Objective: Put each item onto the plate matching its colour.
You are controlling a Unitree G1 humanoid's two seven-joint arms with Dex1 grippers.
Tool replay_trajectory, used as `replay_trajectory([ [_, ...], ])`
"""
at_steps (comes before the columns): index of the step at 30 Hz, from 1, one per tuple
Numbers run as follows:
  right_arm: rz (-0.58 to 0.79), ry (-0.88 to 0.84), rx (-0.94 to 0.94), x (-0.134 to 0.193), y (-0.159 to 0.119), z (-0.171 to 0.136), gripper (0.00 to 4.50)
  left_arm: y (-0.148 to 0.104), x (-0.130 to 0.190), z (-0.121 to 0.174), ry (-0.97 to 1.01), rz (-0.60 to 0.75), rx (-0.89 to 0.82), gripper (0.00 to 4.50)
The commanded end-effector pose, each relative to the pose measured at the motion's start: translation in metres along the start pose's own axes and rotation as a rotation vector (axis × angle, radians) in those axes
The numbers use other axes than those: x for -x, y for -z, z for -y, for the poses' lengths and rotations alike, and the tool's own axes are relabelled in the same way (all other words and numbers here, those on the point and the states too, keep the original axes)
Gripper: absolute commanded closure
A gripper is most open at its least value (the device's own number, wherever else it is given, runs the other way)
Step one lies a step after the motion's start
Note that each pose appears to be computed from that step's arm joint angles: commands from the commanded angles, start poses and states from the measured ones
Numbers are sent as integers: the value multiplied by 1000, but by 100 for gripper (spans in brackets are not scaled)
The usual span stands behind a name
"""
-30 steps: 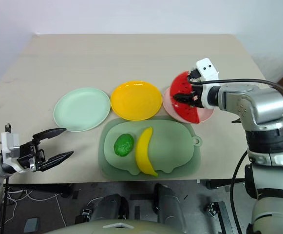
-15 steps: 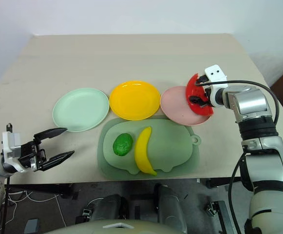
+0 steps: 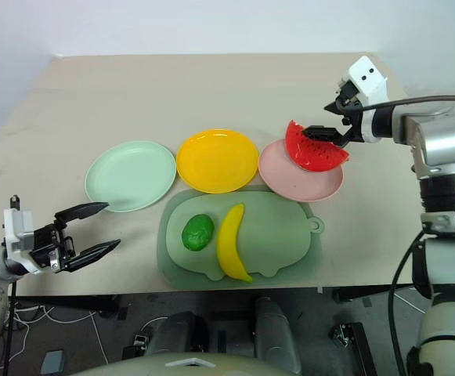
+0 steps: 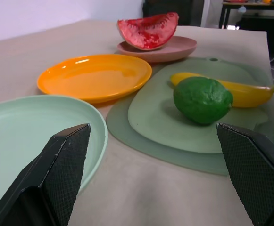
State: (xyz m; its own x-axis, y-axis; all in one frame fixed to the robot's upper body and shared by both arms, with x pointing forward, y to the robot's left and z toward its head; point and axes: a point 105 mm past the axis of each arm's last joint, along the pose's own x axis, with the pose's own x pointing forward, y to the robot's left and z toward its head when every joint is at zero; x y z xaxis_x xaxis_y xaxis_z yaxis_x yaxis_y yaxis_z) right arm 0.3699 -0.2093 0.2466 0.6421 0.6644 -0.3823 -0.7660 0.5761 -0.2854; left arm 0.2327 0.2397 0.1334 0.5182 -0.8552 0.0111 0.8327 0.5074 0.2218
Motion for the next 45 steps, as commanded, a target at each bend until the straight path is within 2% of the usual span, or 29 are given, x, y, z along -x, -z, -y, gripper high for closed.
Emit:
replay_trajectory([
  [1,111,-213,154,4,-23,-40,2,-7,-1,-4,5,1,-32,0],
  [6,158,-386,243,-12,-24,-84,2,-8,-2,-3,7,2,-33,0],
  [11,103,-565,313,-30,-7,-121,2,-10,-2,-1,7,3,-32,0],
  [15,48,-676,378,-42,8,-138,2,-11,-2,1,9,-1,-32,0],
  [20,0,-756,478,-56,21,-148,2,-12,-2,1,18,-5,-31,0],
  [29,-30,-859,623,-76,26,-160,2,-10,-2,3,38,-16,-33,0],
  [45,-47,-990,718,-100,43,-192,2,-10,2,7,1,-10,-34,0],
])
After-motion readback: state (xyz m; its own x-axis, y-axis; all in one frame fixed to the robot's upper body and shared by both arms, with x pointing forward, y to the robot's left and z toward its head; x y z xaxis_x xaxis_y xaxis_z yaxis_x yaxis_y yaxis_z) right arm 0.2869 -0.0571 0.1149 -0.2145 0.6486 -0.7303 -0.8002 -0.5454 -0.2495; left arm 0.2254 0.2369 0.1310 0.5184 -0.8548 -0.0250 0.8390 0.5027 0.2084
